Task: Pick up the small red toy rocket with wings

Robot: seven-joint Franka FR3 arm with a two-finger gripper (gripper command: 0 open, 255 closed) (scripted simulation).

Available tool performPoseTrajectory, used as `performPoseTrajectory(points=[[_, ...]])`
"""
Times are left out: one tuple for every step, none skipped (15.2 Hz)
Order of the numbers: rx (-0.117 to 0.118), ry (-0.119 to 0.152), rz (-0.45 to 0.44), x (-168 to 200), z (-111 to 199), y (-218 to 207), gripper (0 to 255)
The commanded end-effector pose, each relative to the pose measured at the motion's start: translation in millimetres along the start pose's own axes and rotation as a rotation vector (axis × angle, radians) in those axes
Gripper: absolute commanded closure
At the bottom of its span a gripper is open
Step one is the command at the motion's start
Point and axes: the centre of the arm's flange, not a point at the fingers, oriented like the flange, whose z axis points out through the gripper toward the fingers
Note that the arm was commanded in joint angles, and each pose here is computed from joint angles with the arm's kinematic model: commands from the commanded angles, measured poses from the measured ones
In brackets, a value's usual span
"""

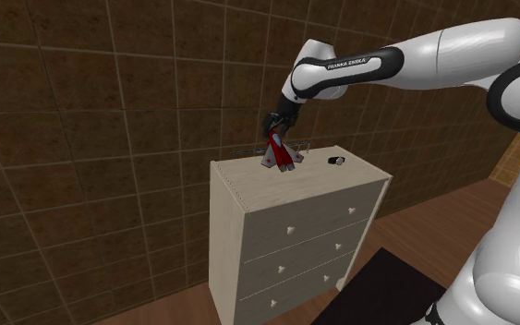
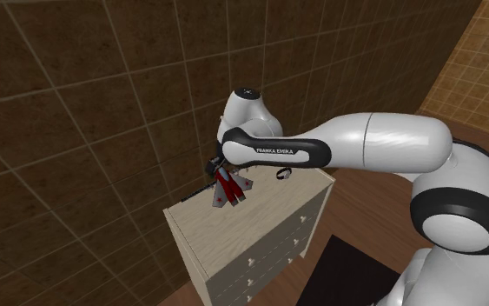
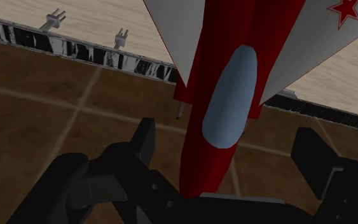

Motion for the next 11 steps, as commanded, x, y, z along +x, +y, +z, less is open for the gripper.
performPoseTrajectory(points=[[0.000,0.001,0.000,-3.7,13.7,1.5,0],[0.000,0.001,0.000,-3.8,13.7,1.5,0],[0.000,0.001,0.000,-3.7,13.7,1.5,0],[0.000,0.000,0.000,-3.4,14.4,1.4,255],[0.000,0.000,0.000,-3.3,14.4,1.5,255],[0.000,0.000,0.000,-3.3,14.5,1.6,255],[0.000,0.000,0.000,-3.2,14.4,1.4,255],[0.000,0.000,0.000,-3.3,14.2,1.6,255],[0.000,0.000,0.000,-3.4,14.3,1.7,255],[0.000,0.000,0.000,-3.5,14.3,1.7,255],[0.000,0.000,0.000,-3.4,14.3,1.7,255]])
